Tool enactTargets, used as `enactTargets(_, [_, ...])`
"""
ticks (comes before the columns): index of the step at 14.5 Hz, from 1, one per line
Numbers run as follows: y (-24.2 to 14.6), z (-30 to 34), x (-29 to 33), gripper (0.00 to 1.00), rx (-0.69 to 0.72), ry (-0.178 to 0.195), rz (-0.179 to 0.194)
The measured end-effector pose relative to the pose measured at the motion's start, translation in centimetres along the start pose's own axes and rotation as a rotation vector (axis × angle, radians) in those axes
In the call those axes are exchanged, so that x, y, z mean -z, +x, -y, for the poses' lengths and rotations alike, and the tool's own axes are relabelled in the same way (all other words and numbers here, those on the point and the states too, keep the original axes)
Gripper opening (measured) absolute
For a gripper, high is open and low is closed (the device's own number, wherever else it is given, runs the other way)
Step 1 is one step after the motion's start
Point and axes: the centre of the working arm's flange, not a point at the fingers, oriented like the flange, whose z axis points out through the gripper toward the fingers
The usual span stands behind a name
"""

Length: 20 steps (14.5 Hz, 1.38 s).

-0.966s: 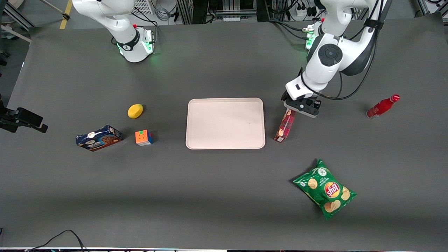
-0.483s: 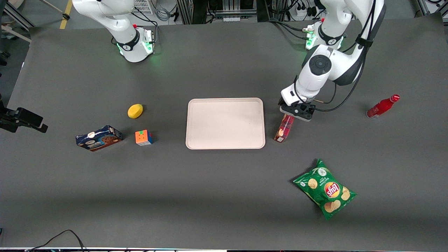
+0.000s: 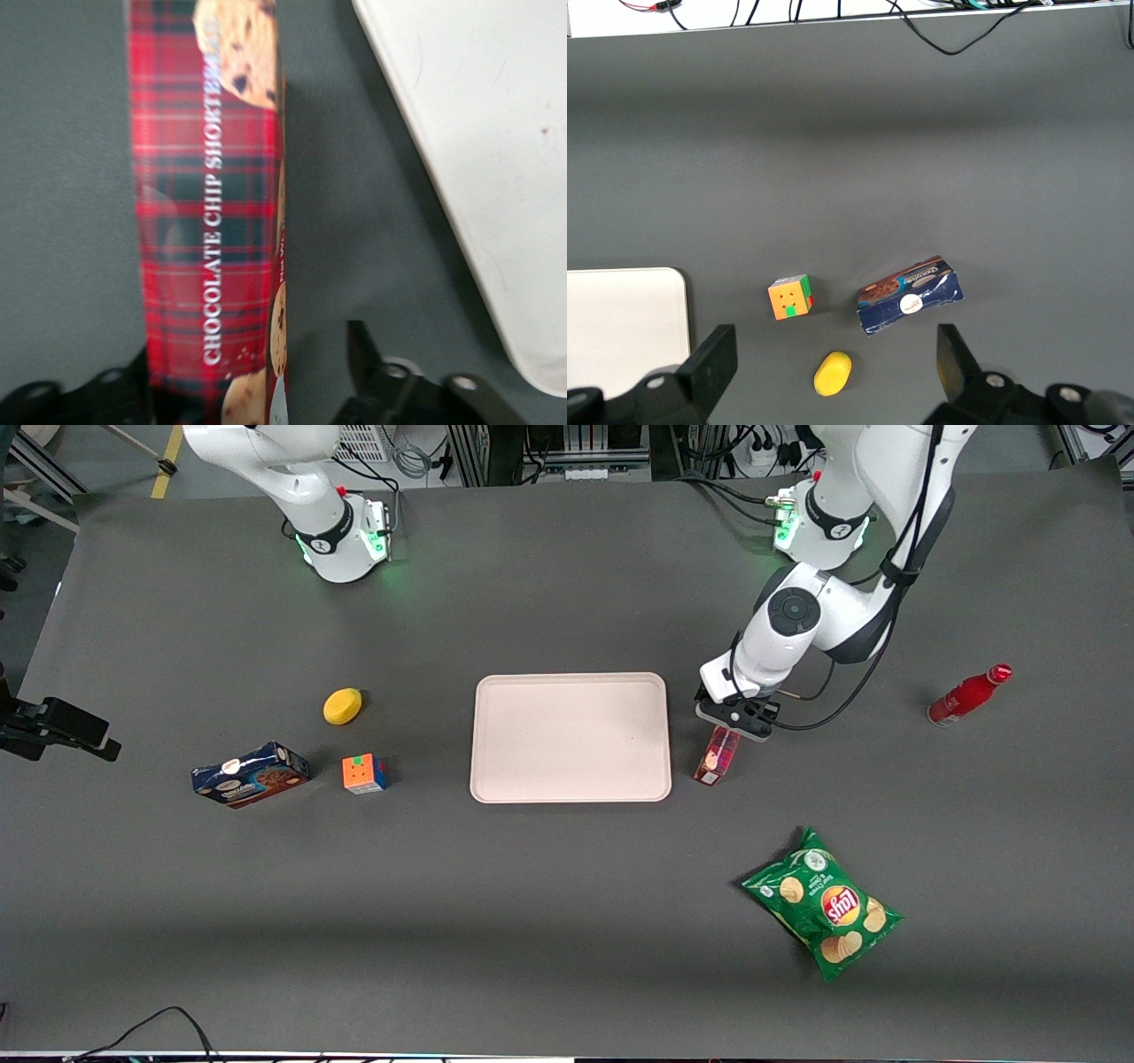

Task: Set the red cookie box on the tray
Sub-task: 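Lower the left gripper, close on the cookie box end, lift it, then carry the hanging cookie box with the left gripper over the tray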

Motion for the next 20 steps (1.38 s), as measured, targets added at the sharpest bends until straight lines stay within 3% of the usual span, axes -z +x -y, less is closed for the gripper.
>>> enactTargets(5, [0.3, 0.1, -0.3, 0.30, 0.019, -0.002, -0.008])
enactTargets(10, [2.9, 1.8, 2.4, 0.28, 0.050, 0.026, -0.037])
enactTargets(13, [5.6, 2.6, 8.6, 0.25, 0.070, 0.100, 0.005])
enactTargets(16, [6.9, 2.4, 16.3, 0.25, 0.100, 0.161, 0.005])
enactTargets(20, [7.2, -1.0, 24.2, 0.25, 0.164, 0.162, 0.061])
